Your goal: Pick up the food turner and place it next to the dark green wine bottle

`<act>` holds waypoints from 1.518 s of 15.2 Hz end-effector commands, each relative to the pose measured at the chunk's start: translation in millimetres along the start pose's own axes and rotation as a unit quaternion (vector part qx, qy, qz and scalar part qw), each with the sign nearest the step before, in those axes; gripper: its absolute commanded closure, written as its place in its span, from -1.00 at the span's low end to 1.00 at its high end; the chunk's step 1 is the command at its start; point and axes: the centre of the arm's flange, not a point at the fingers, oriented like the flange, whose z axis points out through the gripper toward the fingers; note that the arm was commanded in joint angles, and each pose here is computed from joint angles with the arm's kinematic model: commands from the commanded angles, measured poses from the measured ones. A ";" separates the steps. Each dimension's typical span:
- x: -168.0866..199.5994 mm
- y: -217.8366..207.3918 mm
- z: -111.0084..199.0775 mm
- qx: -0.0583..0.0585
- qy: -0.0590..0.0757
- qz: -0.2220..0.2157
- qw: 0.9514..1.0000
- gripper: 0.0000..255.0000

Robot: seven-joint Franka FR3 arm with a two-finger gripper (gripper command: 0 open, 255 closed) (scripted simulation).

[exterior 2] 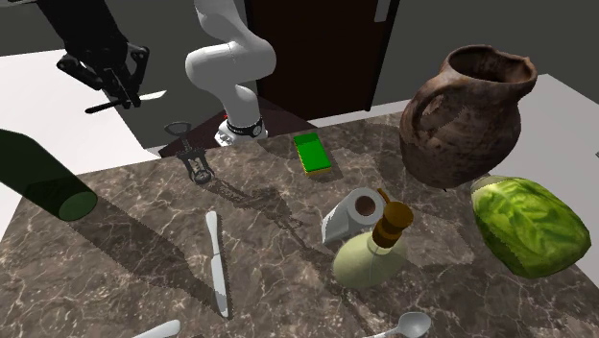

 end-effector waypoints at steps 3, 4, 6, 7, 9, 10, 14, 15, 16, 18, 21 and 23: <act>-1.2 -0.3 20.9 0.000 0.000 0.000 1.000 1.00; -1.6 -0.3 26.2 0.000 0.000 0.000 1.000 1.00; -2.3 -0.3 36.7 0.000 0.000 0.000 1.000 1.00; -2.6 -0.3 42.0 0.000 0.000 0.000 1.000 1.00; -3.3 -0.3 52.5 0.000 0.000 0.000 1.000 1.00; -3.7 -0.3 57.8 0.000 0.000 0.000 1.000 1.00; -5.1 -0.3 78.9 0.000 0.000 0.000 1.000 1.00; -5.4 -0.3 84.1 0.000 0.000 0.000 1.000 1.00; -5.7 -0.3 89.4 0.000 0.000 0.000 1.000 1.00; -6.4 -0.3 99.9 0.000 0.000 0.000 1.000 1.00; -7.5 -0.3 115.7 0.000 0.000 0.000 1.000 1.00; -8.2 -0.3 126.3 0.000 0.000 0.000 1.000 1.00</act>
